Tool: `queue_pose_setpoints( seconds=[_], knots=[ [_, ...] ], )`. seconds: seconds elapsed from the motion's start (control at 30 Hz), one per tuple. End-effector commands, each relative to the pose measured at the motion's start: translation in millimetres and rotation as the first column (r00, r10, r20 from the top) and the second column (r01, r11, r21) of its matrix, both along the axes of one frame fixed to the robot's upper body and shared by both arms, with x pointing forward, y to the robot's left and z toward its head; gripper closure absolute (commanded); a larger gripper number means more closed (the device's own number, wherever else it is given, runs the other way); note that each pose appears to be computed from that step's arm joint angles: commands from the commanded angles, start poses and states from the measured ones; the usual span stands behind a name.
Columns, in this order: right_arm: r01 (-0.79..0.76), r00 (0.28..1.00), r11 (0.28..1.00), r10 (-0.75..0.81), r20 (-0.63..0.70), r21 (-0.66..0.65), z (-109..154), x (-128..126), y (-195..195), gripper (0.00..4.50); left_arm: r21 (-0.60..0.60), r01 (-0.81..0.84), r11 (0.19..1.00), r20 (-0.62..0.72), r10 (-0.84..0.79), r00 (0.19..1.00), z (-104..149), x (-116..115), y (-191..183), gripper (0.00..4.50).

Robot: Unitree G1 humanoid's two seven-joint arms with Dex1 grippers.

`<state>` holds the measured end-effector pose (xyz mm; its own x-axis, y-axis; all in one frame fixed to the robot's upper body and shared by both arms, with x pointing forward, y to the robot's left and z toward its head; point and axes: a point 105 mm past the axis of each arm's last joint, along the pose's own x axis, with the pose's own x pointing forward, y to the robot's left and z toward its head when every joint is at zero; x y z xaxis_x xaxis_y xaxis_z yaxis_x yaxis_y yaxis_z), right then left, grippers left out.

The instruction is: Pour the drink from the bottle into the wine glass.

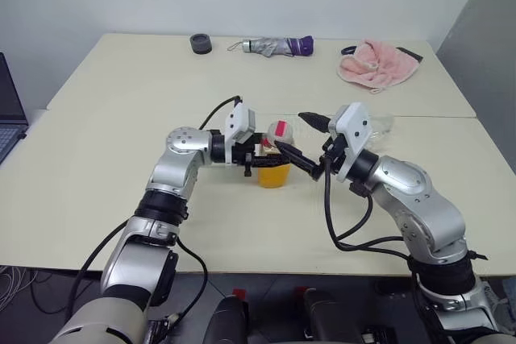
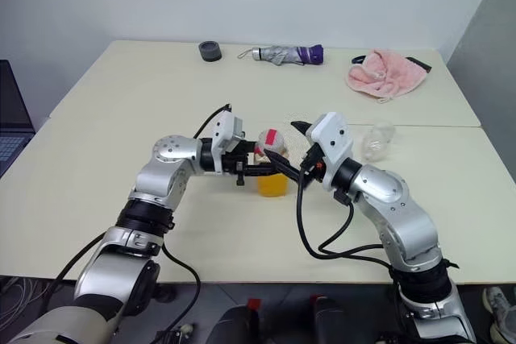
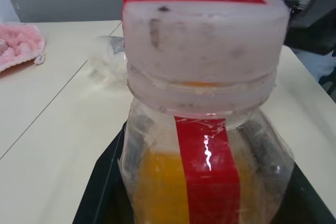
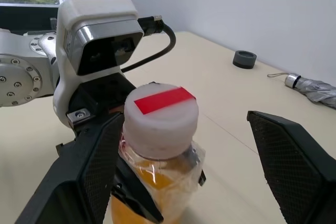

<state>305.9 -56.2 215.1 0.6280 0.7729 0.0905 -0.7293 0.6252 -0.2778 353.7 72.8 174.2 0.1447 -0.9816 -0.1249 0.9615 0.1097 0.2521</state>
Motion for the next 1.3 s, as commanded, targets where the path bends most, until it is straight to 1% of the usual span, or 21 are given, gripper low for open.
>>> queue_pose_setpoints(
  seconds=[0.03,0.37,0.6,0.73,0.83,0.93,1.3],
  knots=[
    [0.075,0.996,0.997,-0.076,0.040,0.025,13,4,-18,0.53,-0.019,0.032,0.999,0.068,-0.031,0.997,16,-3,-1,2.74],
    [-0.015,1.000,1.000,0.015,0.020,0.010,12,-9,-11,0.53,-0.021,0.029,0.999,0.072,-0.027,0.997,17,-3,-1,2.74],
    [-0.082,0.996,0.995,0.081,-0.023,-0.047,3,-21,-12,0.53,-0.024,0.026,0.999,0.072,-0.025,0.997,17,-2,-1,2.74],
    [-0.160,0.986,0.987,0.158,-0.042,-0.029,9,-32,-8,0.53,-0.024,0.027,0.999,0.070,-0.025,0.997,18,-2,0,2.74],
    [-0.165,0.986,0.986,0.165,-0.015,-0.007,16,-31,2,0.53,-0.025,0.028,0.999,0.068,-0.026,0.997,18,-3,-1,2.74],
    [-0.169,0.986,0.986,0.169,-0.004,0.008,17,-29,12,0.53,-0.030,0.027,0.999,0.065,-0.025,0.998,18,-2,-1,2.74],
    [-0.190,0.982,0.981,0.190,-0.010,0.031,20,-33,15,0.53,-0.038,0.027,0.999,0.067,-0.025,0.997,19,-3,-1,2.74]
  ],
)
